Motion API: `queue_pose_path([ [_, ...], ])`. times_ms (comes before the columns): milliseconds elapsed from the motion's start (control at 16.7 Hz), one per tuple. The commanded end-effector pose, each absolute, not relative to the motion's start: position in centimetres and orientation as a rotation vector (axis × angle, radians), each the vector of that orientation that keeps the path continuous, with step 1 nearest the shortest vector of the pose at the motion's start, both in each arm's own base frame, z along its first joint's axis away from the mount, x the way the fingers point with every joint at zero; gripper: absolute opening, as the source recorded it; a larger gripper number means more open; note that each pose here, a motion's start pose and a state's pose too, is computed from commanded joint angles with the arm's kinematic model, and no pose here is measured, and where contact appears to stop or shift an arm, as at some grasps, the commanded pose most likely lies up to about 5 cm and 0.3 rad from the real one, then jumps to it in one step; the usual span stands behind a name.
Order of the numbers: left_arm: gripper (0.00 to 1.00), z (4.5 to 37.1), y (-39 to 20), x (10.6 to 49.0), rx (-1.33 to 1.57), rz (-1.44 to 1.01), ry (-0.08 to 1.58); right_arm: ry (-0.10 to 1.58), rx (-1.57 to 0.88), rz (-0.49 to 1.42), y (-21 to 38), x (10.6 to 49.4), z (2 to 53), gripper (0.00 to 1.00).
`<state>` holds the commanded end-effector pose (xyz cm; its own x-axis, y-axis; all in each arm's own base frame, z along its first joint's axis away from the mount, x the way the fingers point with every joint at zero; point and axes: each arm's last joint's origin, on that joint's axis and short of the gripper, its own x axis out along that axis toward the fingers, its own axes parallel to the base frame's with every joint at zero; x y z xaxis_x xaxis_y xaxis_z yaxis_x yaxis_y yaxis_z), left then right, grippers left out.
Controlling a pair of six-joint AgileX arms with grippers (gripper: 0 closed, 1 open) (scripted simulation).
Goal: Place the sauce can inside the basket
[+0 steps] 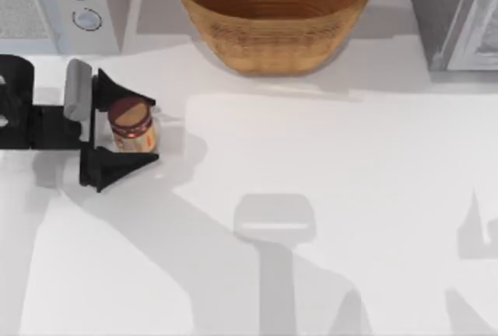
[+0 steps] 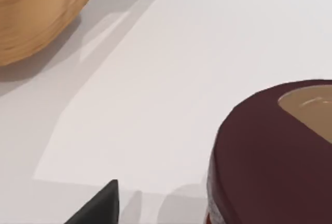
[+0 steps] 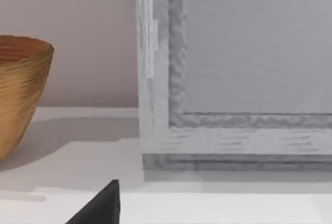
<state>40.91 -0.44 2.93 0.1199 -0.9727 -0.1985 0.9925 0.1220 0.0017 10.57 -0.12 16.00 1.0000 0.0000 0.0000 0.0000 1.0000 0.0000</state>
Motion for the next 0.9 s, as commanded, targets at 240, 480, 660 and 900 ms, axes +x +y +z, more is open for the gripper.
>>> queue_pose_path([
  [240, 1.00, 2.92, -0.66, 40.88, 0.144, -1.444, 0.163, 0.000, 0.000, 0.000, -0.12, 10.57, 16.00, 1.00],
  [480, 0.85, 2.92, -0.66, 40.88, 0.144, -1.444, 0.163, 0.000, 0.000, 0.000, -0.12, 10.57, 16.00, 1.00],
  [660, 0.62, 2.92, -0.66, 40.88, 0.144, -1.444, 0.163, 0.000, 0.000, 0.000, -0.12, 10.57, 16.00, 1.00],
  [900, 0.32, 2.92, -0.66, 40.88, 0.144, -1.444, 0.163, 0.000, 0.000, 0.000, -0.12, 10.57, 16.00, 1.00],
])
